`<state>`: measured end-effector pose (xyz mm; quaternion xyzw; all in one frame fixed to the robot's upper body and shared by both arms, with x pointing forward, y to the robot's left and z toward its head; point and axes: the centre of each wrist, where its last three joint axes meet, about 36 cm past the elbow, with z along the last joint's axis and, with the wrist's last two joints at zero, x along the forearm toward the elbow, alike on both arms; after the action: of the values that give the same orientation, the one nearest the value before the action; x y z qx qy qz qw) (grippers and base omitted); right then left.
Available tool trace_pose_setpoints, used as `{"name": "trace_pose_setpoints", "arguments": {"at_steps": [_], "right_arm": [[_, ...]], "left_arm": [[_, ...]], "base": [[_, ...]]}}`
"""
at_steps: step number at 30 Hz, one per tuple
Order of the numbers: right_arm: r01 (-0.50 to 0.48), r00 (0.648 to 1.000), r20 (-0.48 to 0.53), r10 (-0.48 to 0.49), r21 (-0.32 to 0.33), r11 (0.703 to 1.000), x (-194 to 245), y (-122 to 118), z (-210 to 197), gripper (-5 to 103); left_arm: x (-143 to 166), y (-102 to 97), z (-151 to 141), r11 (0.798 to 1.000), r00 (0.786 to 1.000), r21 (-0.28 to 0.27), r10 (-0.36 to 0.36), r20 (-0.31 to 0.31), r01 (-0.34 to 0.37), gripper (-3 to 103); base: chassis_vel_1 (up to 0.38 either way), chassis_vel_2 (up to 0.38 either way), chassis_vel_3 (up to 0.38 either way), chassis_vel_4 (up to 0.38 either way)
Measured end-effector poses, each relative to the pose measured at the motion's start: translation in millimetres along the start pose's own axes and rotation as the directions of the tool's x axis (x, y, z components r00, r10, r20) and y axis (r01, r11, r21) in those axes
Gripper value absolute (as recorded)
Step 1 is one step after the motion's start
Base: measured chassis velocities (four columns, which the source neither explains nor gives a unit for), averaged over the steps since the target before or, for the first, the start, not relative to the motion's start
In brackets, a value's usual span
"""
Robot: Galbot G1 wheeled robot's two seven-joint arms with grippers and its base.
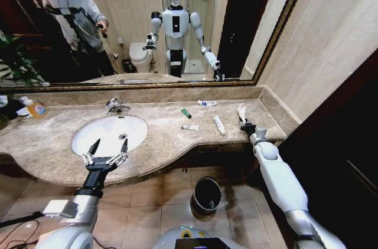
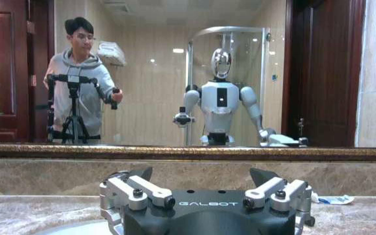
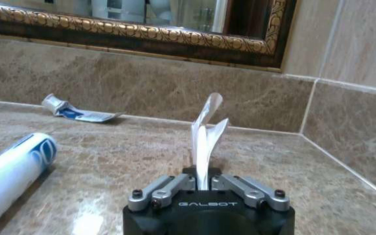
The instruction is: Pick up the trash from the sink and place it in the trash bin.
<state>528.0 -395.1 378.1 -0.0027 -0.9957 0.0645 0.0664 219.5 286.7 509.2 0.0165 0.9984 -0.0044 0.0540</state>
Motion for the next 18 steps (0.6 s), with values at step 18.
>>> {"name": "trace_pose_setpoints", "arguments": {"at_steps": [18], "right_arm": [[0.067, 0.995, 0.081, -0.064, -0.031, 0.997, 91.5, 1.9, -41.2, 0]], "left_arm": [[0.0, 0.0, 0.0, 1.0, 1.0, 0.0, 0.0, 0.0, 0.0, 100]], "base": [[0.0, 0.0, 0.0, 0.0]]}}
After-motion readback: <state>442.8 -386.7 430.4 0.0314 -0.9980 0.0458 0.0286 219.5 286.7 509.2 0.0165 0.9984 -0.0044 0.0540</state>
